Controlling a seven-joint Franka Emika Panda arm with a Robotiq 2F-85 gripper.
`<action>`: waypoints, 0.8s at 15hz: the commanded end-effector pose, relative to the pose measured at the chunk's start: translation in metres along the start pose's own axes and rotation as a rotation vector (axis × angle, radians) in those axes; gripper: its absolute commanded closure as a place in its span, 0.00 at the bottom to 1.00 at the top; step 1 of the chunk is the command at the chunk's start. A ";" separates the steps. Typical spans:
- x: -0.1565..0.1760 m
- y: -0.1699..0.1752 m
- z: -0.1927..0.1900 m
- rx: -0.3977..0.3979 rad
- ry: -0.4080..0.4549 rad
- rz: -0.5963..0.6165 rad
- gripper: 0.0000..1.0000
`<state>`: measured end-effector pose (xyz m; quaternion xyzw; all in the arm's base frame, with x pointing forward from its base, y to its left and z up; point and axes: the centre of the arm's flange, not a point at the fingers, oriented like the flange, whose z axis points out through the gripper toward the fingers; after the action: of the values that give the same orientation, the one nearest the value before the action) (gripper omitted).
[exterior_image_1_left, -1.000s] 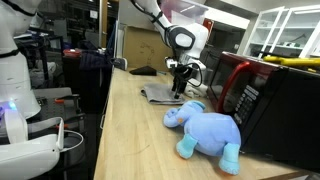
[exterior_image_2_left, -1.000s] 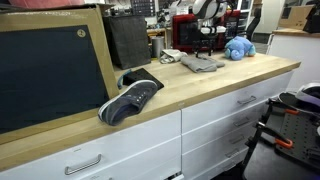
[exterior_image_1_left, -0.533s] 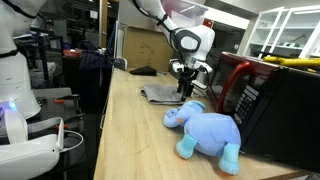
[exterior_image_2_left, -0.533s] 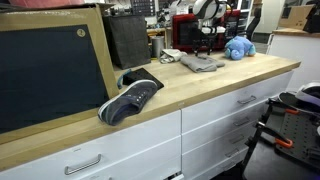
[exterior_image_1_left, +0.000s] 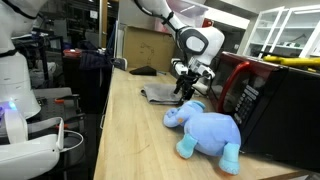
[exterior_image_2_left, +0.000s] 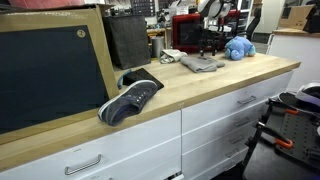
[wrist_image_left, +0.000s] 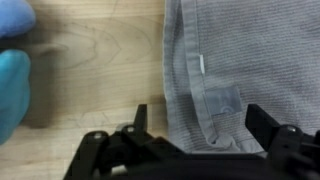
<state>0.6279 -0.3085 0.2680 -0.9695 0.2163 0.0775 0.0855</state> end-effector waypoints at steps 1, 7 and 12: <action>-0.001 -0.011 -0.015 0.059 -0.045 -0.017 0.00; 0.006 -0.035 0.000 0.082 -0.045 -0.023 0.00; 0.016 -0.034 0.011 0.069 -0.029 -0.034 0.00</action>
<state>0.6439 -0.2758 0.2599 -0.9676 0.2000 0.0940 0.1220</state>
